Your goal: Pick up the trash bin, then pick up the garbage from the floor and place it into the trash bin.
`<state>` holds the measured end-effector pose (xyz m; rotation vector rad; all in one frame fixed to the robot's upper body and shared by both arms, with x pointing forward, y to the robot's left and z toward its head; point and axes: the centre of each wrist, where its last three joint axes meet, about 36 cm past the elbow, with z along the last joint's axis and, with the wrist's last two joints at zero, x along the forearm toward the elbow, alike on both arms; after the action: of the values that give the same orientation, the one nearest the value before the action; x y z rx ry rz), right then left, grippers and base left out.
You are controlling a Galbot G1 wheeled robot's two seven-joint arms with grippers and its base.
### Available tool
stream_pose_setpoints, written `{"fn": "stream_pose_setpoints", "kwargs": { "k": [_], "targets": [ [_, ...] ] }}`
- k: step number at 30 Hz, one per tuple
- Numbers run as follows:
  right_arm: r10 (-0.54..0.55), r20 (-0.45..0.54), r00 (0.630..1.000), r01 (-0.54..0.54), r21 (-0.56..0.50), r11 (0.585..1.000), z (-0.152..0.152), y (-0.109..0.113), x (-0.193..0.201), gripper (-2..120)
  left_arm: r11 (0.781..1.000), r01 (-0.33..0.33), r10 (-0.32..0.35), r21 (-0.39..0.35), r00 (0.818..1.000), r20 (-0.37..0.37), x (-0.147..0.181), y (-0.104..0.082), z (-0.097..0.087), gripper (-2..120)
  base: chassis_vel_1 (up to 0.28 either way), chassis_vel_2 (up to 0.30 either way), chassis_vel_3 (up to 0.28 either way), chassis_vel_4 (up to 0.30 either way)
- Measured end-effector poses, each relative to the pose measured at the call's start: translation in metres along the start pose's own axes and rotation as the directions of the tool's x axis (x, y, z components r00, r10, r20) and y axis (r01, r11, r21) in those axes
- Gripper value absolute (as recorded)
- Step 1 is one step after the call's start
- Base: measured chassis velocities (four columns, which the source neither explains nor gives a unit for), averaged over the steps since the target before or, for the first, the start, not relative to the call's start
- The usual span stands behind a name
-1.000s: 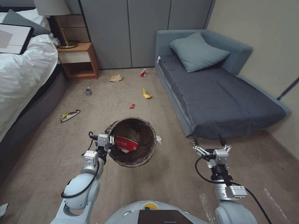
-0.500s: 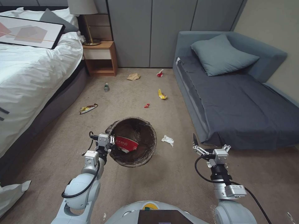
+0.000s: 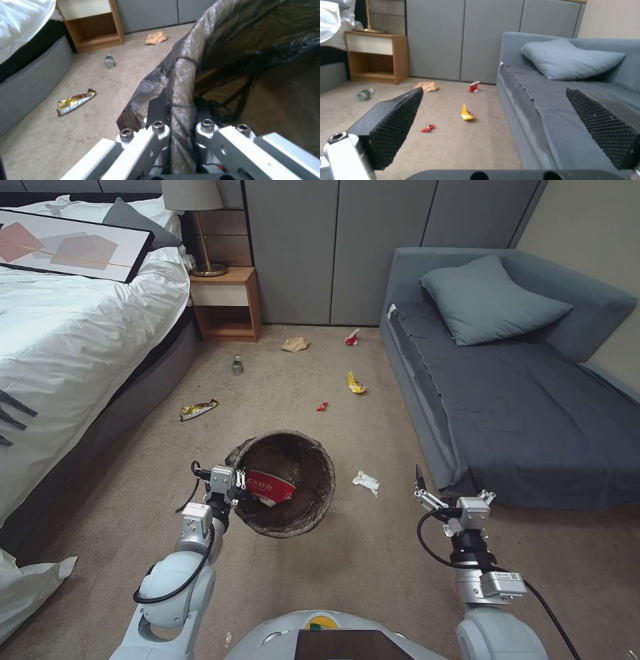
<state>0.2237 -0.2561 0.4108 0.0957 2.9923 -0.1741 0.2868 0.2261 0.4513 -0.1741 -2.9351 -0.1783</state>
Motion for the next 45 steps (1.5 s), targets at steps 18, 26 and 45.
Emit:
{"fn": "stream_pose_setpoints", "kwargs": {
  "k": [18,26,45],
  "targets": [
    [0.006,-0.004,1.000,-0.006,0.003,1.000,-0.0001,0.0040,-0.0001,100,1.000,-0.003,0.003,-0.001,1.000,-0.001,-0.0012,0.0012,0.0007,3,-0.055,0.055,0.051,-0.050],
    [0.006,-0.008,1.000,-0.006,0.004,1.000,0.0004,0.0041,0.0018,100,1.000,-0.004,0.004,0.000,1.000,-0.003,-0.0015,0.0011,0.0019,3,-0.077,0.074,0.070,-0.069],
    [0.013,-0.015,1.000,-0.013,-0.002,1.000,0.0019,0.0096,0.0044,100,1.000,-0.004,0.004,0.002,1.000,-0.001,-0.0005,0.0015,0.0022,3,-0.073,0.080,0.076,-0.079]
  ]
}}
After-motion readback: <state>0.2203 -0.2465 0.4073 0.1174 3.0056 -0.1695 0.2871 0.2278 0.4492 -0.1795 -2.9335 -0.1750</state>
